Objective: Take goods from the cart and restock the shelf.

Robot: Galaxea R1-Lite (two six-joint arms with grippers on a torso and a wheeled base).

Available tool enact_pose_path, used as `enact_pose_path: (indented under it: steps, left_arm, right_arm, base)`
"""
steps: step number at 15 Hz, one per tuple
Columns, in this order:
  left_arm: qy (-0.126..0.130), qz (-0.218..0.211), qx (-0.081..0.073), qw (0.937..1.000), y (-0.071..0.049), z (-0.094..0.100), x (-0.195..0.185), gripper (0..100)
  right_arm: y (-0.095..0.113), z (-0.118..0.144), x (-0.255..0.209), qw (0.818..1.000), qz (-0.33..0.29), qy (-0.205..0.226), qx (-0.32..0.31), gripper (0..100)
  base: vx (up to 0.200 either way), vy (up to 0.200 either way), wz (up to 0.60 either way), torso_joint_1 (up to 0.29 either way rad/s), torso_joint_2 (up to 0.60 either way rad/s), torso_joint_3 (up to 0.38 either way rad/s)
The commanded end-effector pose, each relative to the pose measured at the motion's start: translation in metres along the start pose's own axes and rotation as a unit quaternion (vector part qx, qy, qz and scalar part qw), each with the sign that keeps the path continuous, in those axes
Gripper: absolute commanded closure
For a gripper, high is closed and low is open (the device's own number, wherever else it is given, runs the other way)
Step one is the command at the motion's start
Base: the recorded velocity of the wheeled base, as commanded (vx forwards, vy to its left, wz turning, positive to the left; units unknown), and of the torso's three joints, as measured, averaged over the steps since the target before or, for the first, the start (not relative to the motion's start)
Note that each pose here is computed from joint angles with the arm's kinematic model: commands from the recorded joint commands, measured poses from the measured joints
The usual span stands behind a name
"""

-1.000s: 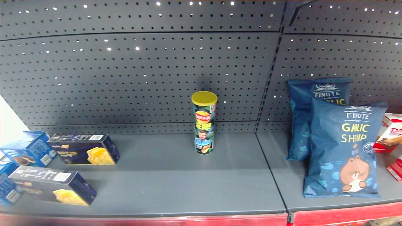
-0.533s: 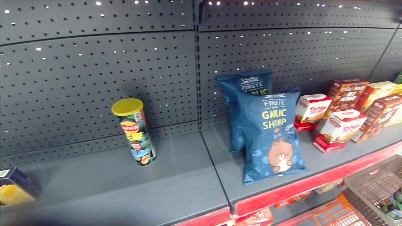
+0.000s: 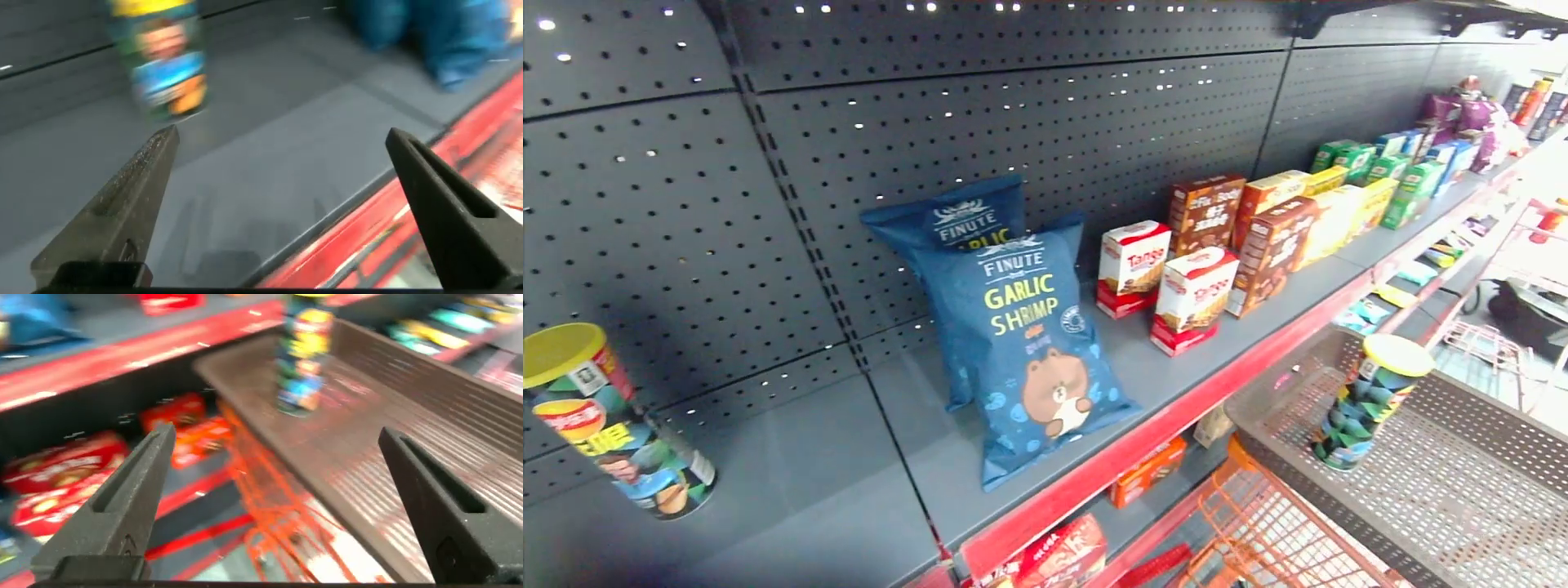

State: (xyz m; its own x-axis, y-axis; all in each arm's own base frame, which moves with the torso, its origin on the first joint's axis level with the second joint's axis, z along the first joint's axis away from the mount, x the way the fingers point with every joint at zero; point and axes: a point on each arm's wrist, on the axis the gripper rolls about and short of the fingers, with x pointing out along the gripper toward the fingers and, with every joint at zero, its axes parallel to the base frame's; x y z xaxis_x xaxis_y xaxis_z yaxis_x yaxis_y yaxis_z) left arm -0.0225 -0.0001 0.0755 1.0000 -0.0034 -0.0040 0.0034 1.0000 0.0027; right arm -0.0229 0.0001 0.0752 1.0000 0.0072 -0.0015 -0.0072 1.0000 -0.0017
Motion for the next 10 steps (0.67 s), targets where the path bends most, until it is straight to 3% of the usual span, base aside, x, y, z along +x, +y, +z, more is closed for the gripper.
enact_pose_path:
  steps: [1, 3, 10]
  left_arm:
    - [0.0, 0.0, 0.0, 1.0, 0.0, 0.0, 0.0, 0]
    - [0.0, -0.001, 0.0, 1.0, 0.0, 0.0002, 0.0001, 0]
    - [0.0, -0.001, 0.0, 1.0, 0.0, 0.0003, 0.0002, 0]
  right_arm:
    - [0.0, 0.0, 0.0001, 1.0, 0.0, 0.001, 0.0, 0]
    - [0.0, 0.0, 0.0001, 1.0, 0.0, 0.001, -0.001, 0]
    - [0.0001, 0.0, 0.0001, 1.0, -0.001, 0.001, -0.001, 0]
  base:
    - [0.0, 0.0, -0.6, -0.002, 0.0, 0.002]
    - [0.0, 0.0, -0.6, 0.002, 0.0, 0.002]
    - [0.0, 0.0, 0.0, 0.0, 0.0, 0.0]
